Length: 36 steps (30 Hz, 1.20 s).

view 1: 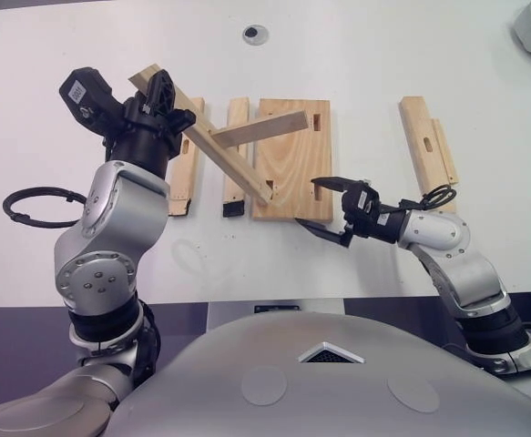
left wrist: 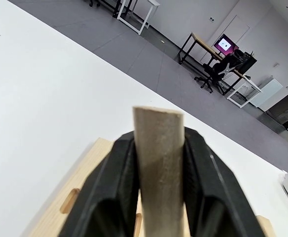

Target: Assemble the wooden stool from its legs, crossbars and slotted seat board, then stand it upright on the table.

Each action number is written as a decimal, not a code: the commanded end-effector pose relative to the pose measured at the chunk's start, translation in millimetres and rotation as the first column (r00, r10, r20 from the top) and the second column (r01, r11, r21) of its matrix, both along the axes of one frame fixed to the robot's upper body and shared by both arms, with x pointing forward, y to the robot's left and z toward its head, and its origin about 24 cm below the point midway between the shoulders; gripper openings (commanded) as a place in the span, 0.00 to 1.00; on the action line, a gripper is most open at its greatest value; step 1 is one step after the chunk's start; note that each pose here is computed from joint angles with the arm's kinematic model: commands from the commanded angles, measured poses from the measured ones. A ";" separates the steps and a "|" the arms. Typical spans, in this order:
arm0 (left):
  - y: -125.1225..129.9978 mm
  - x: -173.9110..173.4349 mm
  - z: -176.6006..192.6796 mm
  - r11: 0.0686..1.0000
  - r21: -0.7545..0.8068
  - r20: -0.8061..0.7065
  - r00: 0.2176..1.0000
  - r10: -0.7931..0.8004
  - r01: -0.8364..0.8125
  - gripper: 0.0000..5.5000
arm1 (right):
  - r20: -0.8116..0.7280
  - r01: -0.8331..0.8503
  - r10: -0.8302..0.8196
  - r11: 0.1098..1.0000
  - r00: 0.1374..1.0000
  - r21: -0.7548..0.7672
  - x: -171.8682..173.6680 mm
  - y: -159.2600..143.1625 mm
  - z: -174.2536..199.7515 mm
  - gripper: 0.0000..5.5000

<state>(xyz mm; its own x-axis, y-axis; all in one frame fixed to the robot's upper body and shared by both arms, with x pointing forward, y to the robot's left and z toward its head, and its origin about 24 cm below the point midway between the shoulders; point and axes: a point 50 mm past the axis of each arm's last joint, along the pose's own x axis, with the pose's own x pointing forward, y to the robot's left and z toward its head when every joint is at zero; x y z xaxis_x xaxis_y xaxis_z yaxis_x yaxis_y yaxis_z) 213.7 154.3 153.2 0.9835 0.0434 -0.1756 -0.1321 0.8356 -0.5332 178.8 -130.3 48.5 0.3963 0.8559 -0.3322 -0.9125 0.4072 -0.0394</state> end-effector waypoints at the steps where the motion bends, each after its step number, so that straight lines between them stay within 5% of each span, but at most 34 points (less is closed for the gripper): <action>1: -2.4 6.1 -5.7 0.998 0.069 0.014 1.000 -0.011 0.010 0.19 | 0.011 0.005 -0.005 1.000 1.000 -0.010 0.3 0.2 -0.7 0.73; 21: -17.1 5.8 8.0 0.991 0.122 0.162 0.984 -0.070 0.050 0.19 | 0.056 0.069 -0.064 0.994 0.996 -0.087 11.7 3.5 -15.7 0.73; 36: -19.8 15.7 4.7 0.995 0.086 0.212 0.977 0.032 -0.051 0.19 | 0.008 0.017 -0.016 0.999 1.000 -0.050 7.5 5.4 -13.5 0.73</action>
<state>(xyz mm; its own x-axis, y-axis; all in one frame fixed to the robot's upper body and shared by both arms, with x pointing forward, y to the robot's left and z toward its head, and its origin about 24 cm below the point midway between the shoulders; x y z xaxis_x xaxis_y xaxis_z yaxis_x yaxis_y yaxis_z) 227.4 138.3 155.3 0.9948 0.0998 0.0199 -0.0781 0.8739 -0.4798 185.8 -123.1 33.1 0.4162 0.8306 -0.3700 -0.9041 0.4213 -0.0711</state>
